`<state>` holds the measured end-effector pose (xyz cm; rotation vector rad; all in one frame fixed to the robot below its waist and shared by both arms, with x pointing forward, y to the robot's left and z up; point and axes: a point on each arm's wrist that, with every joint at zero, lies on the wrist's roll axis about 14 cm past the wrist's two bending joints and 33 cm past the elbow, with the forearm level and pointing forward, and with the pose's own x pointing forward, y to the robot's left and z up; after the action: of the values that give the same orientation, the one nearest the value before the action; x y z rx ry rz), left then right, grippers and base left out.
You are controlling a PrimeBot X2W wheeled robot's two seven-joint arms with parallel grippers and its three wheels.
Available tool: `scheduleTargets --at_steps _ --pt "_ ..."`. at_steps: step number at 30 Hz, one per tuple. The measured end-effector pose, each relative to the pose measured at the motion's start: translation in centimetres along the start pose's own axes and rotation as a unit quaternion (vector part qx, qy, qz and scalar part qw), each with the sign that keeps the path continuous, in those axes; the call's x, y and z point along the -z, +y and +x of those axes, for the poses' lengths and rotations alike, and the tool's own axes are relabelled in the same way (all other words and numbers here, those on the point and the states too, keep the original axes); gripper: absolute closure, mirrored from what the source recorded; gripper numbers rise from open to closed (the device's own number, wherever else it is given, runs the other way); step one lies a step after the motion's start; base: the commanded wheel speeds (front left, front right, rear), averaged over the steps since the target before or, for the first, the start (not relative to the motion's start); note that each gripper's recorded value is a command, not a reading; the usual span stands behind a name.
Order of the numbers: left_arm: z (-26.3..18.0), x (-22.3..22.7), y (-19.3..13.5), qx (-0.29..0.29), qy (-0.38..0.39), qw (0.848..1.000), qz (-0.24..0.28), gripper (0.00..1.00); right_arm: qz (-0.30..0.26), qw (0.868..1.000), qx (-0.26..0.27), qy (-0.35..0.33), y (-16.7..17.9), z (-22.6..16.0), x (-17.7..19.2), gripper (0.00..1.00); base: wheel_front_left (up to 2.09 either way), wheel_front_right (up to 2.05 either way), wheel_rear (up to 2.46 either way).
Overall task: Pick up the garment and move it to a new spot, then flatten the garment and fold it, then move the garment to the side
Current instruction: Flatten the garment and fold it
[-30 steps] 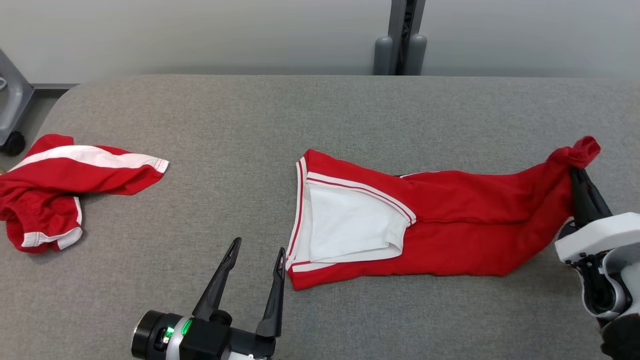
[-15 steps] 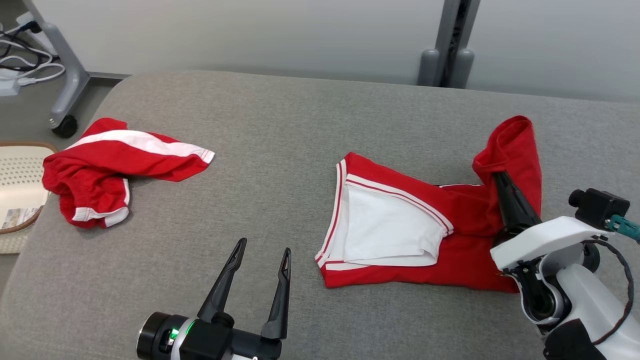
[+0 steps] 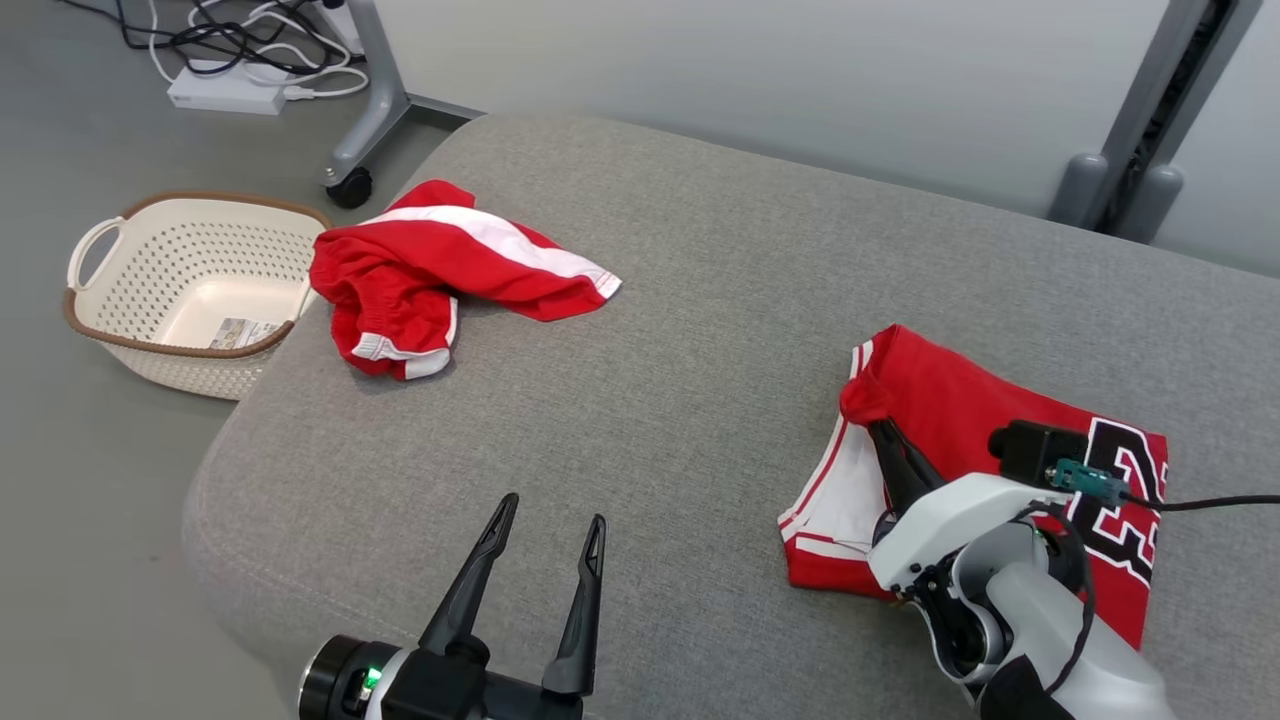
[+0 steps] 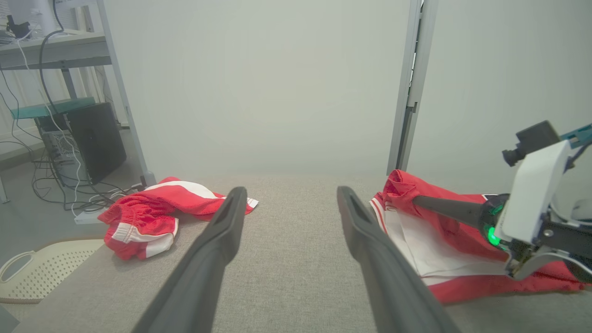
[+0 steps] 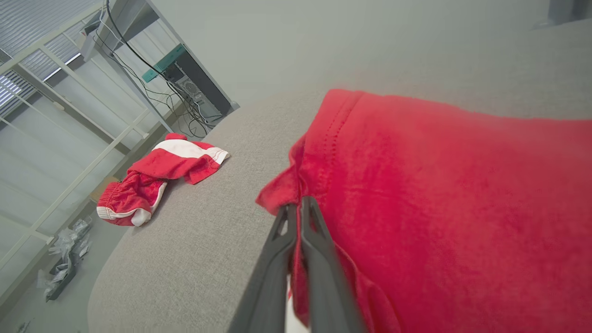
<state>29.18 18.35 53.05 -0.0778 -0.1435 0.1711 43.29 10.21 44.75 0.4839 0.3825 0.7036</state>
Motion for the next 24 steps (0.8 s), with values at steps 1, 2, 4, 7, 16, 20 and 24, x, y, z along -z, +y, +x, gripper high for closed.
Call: scheduleTargets --at_steps 1,2,4,7,16,20,24 --pt "0.0 0.0 0.1 -0.001 0.000 1.000 0.000 0.00 0.001 1.000 0.004 0.005 -0.1 0.0 0.4 0.99 0.00 0.00 0.00" --pt "-0.1 0.0 0.2 -0.003 0.001 1.000 0.001 0.00 0.002 1.000 0.007 0.009 -0.3 0.1 0.6 0.91 0.00 0.00 0.00" --pt "-0.1 0.1 0.3 -0.005 0.001 1.000 0.002 0.00 0.004 1.000 0.013 0.013 -0.5 0.2 0.8 0.65 0.00 0.00 0.00" --pt "-0.1 0.1 0.4 -0.005 0.001 1.000 0.002 0.00 0.011 1.000 0.014 0.005 -0.4 0.3 0.4 0.00 0.00 0.00 0.00" --pt "0.8 0.3 -1.5 0.028 0.001 1.000 -0.003 0.00 0.051 0.996 0.009 -0.066 -0.1 -1.3 -3.7 0.00 0.00 0.00 0.00" --pt "1.4 0.7 -2.4 0.042 0.005 0.999 -0.014 0.00 0.012 0.994 0.049 -0.098 -3.5 -3.3 -6.2 0.00 0.00 0.00 0.00" --pt "2.0 1.3 -3.3 0.054 0.014 0.998 -0.027 0.00 -0.010 0.989 0.088 -0.122 -6.0 -6.0 -7.3 0.00 0.00 0.00 0.00"
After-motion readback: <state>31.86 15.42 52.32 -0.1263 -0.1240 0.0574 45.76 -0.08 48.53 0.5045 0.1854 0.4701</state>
